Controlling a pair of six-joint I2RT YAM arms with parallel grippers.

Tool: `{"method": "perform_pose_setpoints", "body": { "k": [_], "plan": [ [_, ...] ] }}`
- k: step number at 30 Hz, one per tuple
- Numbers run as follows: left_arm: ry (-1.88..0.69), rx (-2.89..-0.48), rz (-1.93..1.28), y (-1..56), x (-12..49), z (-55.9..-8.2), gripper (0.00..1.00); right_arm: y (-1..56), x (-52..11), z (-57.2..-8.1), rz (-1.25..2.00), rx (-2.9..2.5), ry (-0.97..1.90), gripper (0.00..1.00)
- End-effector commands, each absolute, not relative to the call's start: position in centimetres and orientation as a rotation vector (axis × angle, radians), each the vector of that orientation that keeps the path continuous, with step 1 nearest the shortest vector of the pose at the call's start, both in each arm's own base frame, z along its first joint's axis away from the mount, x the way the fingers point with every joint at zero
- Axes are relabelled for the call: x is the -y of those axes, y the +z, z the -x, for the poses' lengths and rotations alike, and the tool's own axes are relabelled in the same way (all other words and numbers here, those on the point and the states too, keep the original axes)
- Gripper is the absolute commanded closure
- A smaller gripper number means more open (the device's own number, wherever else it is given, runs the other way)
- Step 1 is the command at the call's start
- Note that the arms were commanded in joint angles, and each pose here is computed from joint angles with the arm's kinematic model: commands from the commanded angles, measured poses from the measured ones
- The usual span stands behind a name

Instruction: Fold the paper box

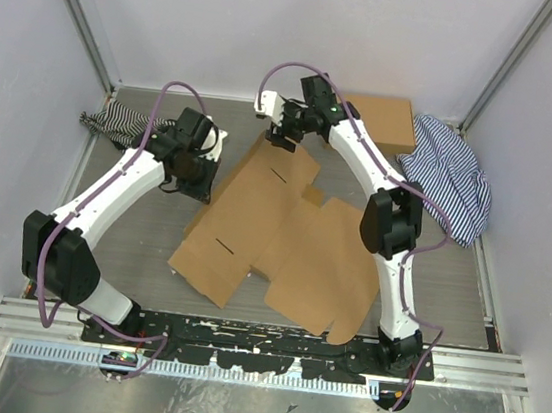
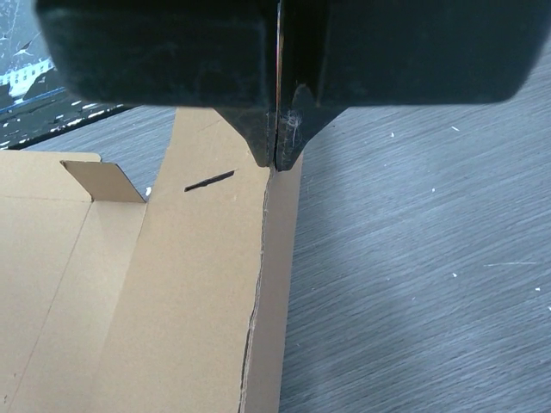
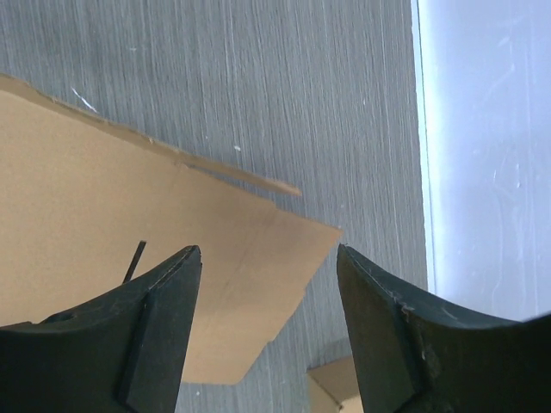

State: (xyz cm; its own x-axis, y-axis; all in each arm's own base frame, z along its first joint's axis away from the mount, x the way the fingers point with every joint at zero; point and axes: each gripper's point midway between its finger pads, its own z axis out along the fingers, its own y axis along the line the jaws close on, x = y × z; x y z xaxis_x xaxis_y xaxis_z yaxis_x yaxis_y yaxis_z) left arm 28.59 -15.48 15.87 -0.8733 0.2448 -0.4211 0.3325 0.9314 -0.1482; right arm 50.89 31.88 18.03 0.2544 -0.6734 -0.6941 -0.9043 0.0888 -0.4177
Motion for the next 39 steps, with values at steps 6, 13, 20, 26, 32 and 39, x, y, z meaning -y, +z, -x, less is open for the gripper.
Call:
{"method": "perform_pose_setpoints", "body": {
  "k": [6,13,20,26,32,39],
  "plan": [
    [-0.384,-2.691,-0.460,15.6,16.5,-27.3,1.00,19.9,-35.7,-51.3,1.720,-1.290,0.235,0.32],
    [-0.412,-2.686,-0.462,15.7,16.9,-27.2,1.00,18.6,-36.2,-52.1,1.708,-1.299,0.212,0.35],
    [-0.407,-2.674,-0.448,16.1,16.8,-27.3,1.00,18.2,-36.1,-52.9,1.682,-1.319,0.186,0.50],
    [-0.428,-2.668,-0.444,16.4,17.1,-27.4,1.00,17.0,-35.8,-52.2,1.707,-1.342,0.208,0.59],
    [-0.428,-2.662,-0.440,16.7,17.0,-27.3,1.00,17.0,-35.8,-50.9,1.757,-1.325,0.257,0.57],
    [-0.445,-2.670,-0.442,16.5,17.2,-27.1,1.00,18.3,-36.2,-50.0,1.790,-1.254,0.305,0.46]
  ]
}}
